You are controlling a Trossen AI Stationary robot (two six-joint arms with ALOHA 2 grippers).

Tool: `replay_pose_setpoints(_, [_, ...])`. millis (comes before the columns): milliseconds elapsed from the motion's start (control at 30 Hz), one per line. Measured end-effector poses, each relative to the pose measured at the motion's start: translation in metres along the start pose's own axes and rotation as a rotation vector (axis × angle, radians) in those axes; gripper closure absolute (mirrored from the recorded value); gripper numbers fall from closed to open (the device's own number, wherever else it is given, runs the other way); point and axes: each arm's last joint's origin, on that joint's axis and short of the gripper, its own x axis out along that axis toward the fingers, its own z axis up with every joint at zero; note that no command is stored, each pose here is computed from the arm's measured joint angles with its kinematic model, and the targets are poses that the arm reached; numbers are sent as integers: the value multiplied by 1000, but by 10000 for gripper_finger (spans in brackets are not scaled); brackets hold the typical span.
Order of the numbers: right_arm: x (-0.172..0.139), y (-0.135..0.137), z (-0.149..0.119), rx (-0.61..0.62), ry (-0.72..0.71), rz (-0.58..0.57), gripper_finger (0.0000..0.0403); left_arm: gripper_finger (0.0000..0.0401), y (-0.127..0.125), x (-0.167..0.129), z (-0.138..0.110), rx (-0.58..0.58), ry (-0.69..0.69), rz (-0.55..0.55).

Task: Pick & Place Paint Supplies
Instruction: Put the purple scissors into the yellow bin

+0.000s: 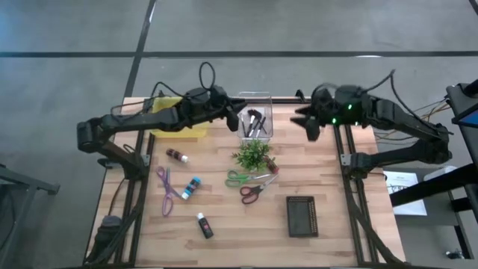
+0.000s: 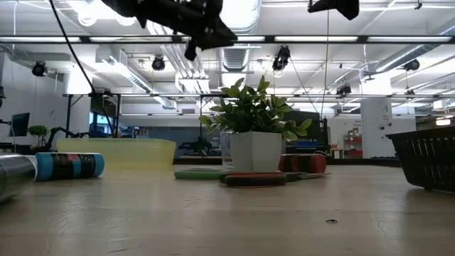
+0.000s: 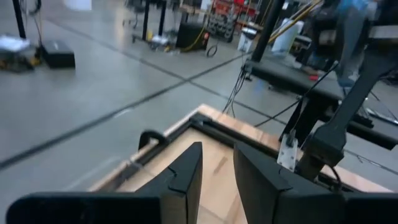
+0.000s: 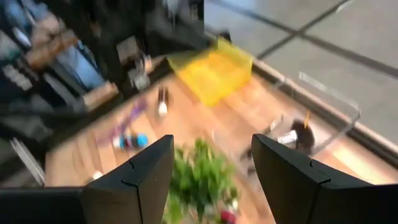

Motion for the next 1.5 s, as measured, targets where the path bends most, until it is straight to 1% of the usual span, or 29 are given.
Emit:
replay_pose_setpoints(133, [7,16,-26,-35,40,-44,188,302,-2,-14,13,33,-45,-10])
replay_pose_setpoints(300, [16,30,-62,10,73,-93,188,302,-3,-27,23,46,-68,-15])
replay_pose_setpoints(433, [34,33,-93,52,109,-99,188,302,-4,-31,26,48,-77,-17])
replay_pose_setpoints(533, [49,35,-116,95,61,-90,188,302,-4,-32,26,48,-78,-17])
replay_pose_setpoints(667, [65,37,-147,133,-37,-67,188,302,-6,-32,26,49,-75,-24])
replay_pose_setpoints(767, [74,34,-172,131,-48,-96,188,302,-9,-32,25,51,-73,-34])
replay_pose_setpoints(833, [78,32,-188,105,-31,-127,188,302,-11,-32,24,54,-72,-41])
replay_pose_setpoints(933, [84,31,-204,53,10,-150,188,302,-14,-33,23,57,-62,-49])
replay_pose_setpoints(1067, [94,31,-217,48,44,-187,188,302,-16,-33,22,59,-54,-54])
replay_pose_setpoints(1200, [102,32,-225,100,60,-210,188,302,-17,-33,21,59,-53,-60])
replay_pose_setpoints(1367, [107,41,-221,127,67,-179,188,302,-20,-33,20,61,-45,-76])
replay_pose_setpoints(1433, [109,45,-219,117,78,-170,188,302,-20,-33,20,61,-43,-80])
replay_pose_setpoints(1500, [111,45,-218,105,91,-187,188,302,-21,-34,20,62,-40,-82])
